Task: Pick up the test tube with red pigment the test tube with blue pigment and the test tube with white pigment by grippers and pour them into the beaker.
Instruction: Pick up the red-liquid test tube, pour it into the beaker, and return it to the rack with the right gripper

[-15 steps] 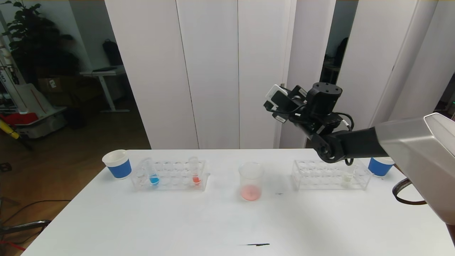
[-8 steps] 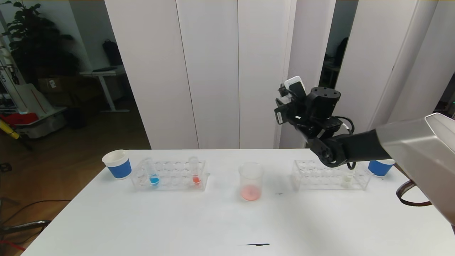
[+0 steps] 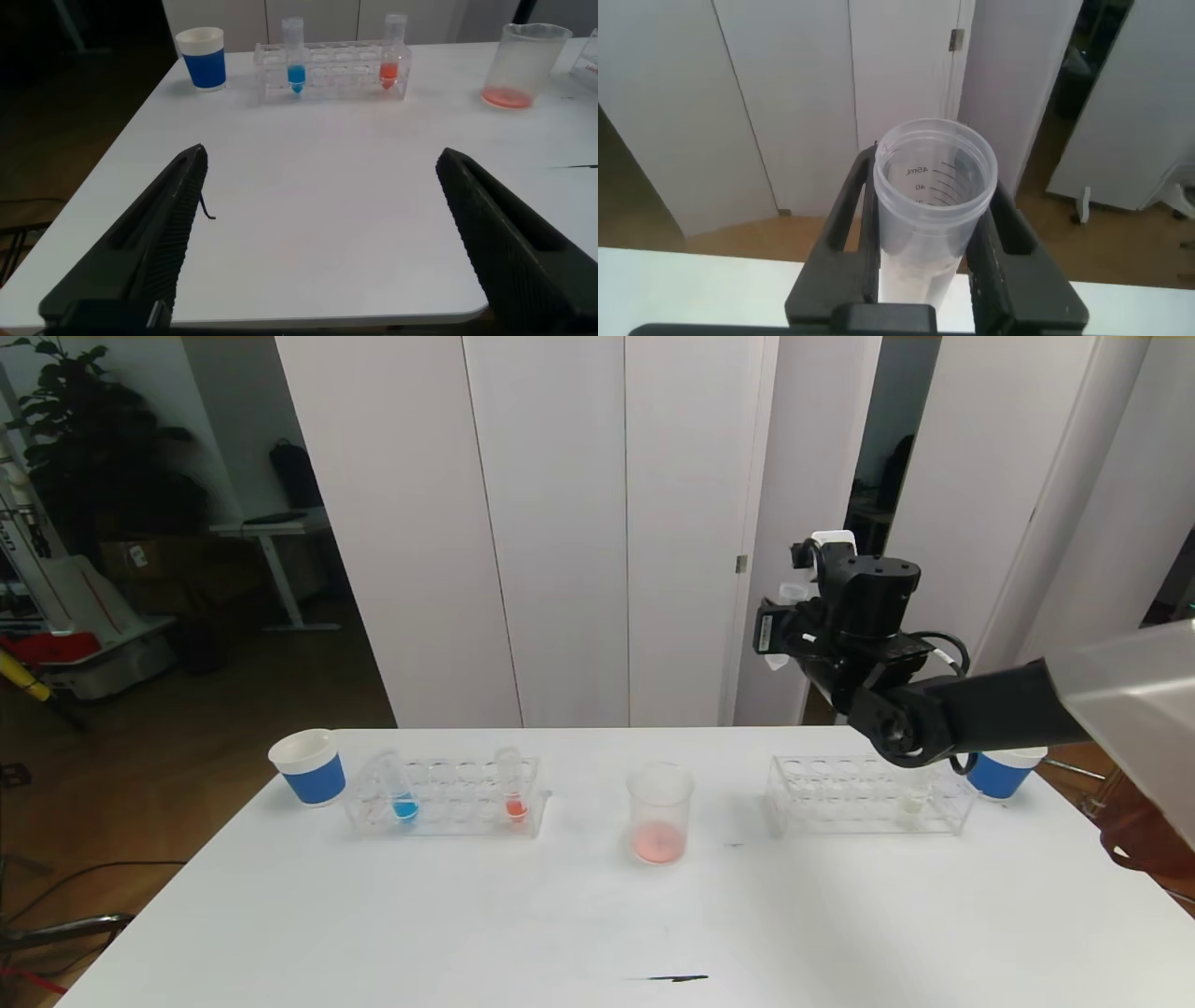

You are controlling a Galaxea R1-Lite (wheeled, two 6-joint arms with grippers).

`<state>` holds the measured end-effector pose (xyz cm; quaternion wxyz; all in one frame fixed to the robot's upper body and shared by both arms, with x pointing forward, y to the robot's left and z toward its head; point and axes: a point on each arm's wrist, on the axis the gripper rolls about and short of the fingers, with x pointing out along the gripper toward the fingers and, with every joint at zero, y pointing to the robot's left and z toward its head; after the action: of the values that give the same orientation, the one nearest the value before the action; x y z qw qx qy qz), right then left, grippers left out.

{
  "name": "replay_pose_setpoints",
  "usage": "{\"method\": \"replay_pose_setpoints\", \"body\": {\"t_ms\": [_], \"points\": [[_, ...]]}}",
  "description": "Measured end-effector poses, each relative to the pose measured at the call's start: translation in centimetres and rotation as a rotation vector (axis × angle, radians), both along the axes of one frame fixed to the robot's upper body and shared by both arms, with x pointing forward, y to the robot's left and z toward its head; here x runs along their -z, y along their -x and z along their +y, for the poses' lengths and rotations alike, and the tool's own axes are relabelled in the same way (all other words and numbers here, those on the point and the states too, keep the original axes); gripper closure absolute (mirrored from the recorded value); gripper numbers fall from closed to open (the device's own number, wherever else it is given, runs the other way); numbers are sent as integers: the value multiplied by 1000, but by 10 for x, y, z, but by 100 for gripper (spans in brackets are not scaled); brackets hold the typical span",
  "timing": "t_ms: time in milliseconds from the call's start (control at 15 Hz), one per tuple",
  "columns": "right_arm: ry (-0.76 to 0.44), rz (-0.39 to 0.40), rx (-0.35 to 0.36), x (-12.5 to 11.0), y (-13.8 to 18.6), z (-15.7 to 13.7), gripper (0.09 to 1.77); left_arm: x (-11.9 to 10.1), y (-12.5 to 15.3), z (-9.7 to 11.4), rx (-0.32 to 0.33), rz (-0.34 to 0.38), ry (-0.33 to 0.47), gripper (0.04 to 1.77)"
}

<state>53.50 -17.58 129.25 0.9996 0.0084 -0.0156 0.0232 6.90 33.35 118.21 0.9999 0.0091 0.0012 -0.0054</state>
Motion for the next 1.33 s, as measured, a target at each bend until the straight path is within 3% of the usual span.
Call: {"method": "replay_pose_setpoints", "body": {"t_ms": [200, 400, 800, 1067, 1333], "points": [[-15, -35, 75, -15, 0, -20, 126, 0, 0, 0, 0, 0, 0, 6], [-40, -103, 198, -31, -3, -52, 126, 0, 0, 0, 0, 0, 0, 6], [-60, -201, 463, -53, -6, -152, 126, 0, 0, 0, 0, 0, 0, 6], [-66, -181, 593, -41, -1, -213, 126, 0, 0, 0, 1, 0, 0, 6], [-107, -122, 639, -9, -1, -235, 126, 0, 0, 0, 0, 0, 0, 6]]}}
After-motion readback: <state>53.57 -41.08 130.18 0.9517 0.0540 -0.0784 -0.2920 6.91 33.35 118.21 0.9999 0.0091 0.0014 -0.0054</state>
